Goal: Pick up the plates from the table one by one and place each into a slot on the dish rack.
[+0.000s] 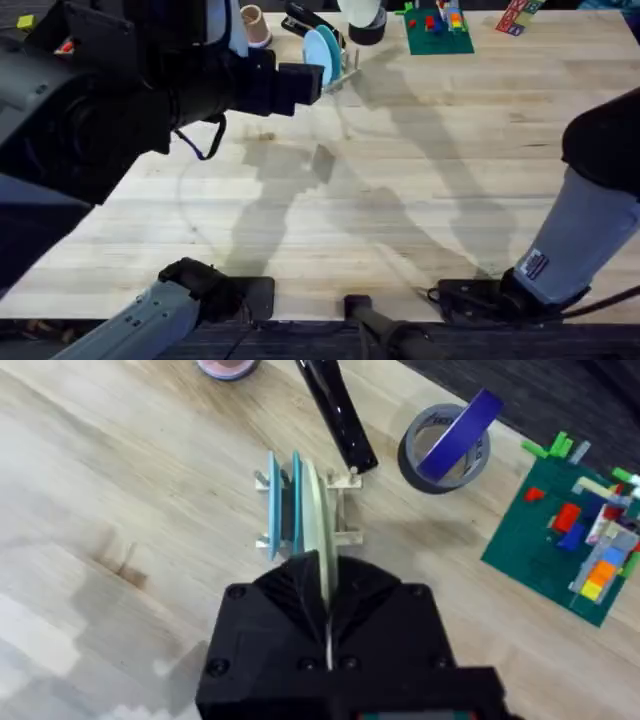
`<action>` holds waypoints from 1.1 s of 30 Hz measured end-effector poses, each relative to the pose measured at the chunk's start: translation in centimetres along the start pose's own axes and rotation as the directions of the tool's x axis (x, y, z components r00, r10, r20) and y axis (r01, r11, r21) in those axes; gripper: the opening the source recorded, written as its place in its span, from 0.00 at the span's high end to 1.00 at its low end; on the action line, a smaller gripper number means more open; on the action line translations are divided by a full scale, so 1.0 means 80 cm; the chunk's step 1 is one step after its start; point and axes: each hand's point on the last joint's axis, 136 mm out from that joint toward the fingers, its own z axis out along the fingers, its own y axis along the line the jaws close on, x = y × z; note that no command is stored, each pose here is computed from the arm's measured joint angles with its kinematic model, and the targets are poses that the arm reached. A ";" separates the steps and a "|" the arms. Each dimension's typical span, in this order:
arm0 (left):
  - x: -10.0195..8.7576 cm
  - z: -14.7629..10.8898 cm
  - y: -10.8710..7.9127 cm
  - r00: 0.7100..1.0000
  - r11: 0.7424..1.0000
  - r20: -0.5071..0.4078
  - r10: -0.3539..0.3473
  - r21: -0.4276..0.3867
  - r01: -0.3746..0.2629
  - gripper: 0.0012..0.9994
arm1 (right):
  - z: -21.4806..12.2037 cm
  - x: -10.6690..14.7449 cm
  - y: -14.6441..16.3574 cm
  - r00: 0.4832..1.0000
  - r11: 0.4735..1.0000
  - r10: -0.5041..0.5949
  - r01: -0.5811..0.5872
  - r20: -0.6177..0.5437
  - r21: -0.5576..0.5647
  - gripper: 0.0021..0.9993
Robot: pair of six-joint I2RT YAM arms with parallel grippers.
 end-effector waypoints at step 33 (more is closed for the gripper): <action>0.001 0.000 0.000 1.000 1.000 -0.004 0.000 -0.001 0.000 0.00 | 0.105 0.015 -0.009 0.998 1.000 -0.006 0.006 -0.056 0.000 0.97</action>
